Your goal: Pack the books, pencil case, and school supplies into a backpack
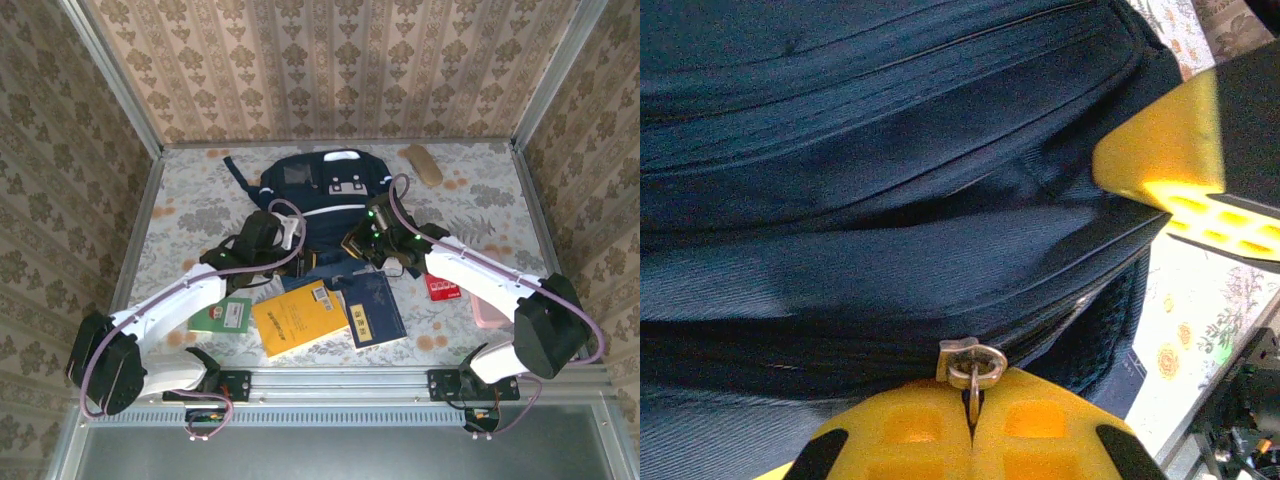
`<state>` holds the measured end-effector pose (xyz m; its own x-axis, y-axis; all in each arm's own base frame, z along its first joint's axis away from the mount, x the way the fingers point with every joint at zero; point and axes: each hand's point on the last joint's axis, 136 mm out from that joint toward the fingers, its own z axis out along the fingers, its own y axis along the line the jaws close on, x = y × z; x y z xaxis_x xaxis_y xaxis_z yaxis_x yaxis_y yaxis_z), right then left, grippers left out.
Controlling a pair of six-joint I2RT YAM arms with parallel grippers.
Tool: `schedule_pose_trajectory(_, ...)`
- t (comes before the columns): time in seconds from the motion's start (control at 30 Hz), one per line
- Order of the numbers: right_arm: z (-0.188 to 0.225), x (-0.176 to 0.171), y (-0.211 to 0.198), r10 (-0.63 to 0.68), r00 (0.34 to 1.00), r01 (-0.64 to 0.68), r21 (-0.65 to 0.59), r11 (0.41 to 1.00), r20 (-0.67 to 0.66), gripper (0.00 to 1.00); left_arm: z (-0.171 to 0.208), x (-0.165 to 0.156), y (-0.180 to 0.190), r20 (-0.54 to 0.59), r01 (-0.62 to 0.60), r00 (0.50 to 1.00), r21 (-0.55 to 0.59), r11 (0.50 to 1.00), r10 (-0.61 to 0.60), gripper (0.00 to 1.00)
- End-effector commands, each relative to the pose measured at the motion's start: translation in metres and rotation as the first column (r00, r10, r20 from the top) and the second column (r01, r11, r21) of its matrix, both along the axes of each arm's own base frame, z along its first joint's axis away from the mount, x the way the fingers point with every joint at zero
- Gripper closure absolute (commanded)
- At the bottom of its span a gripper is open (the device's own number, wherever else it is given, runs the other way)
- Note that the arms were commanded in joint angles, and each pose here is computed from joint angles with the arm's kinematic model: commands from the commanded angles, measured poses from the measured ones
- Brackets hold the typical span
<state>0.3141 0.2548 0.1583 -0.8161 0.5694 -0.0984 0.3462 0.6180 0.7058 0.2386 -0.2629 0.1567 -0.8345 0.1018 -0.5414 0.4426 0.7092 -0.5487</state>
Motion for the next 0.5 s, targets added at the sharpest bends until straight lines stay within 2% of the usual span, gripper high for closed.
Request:
schedule_pose_trajectory(0.0, 0.004, 0.004, -0.054, -0.084, 0.995, 0.093, -0.164, 0.982, 0.057, 1.00, -0.003, 0.014, 0.030, 0.012, -0.107, 0.994, 0.040, 0.993, 0.107, 1.00)
schedule_pose_trajectory(0.33, 0.006, 0.015, -0.085, -0.071, 0.995, 0.083, -0.210, 0.974, 0.064, 1.00, -0.013, 0.009, 0.033, -0.028, -0.071, 0.997, 0.070, 0.995, 0.074, 1.00)
schedule_pose_trajectory(0.47, 0.012, 0.023, -0.089, -0.027, 0.997, 0.043, -0.219, 0.975, 0.076, 1.00, -0.016, 0.012, 0.032, -0.035, -0.073, 0.997, 0.065, 0.995, 0.075, 1.00)
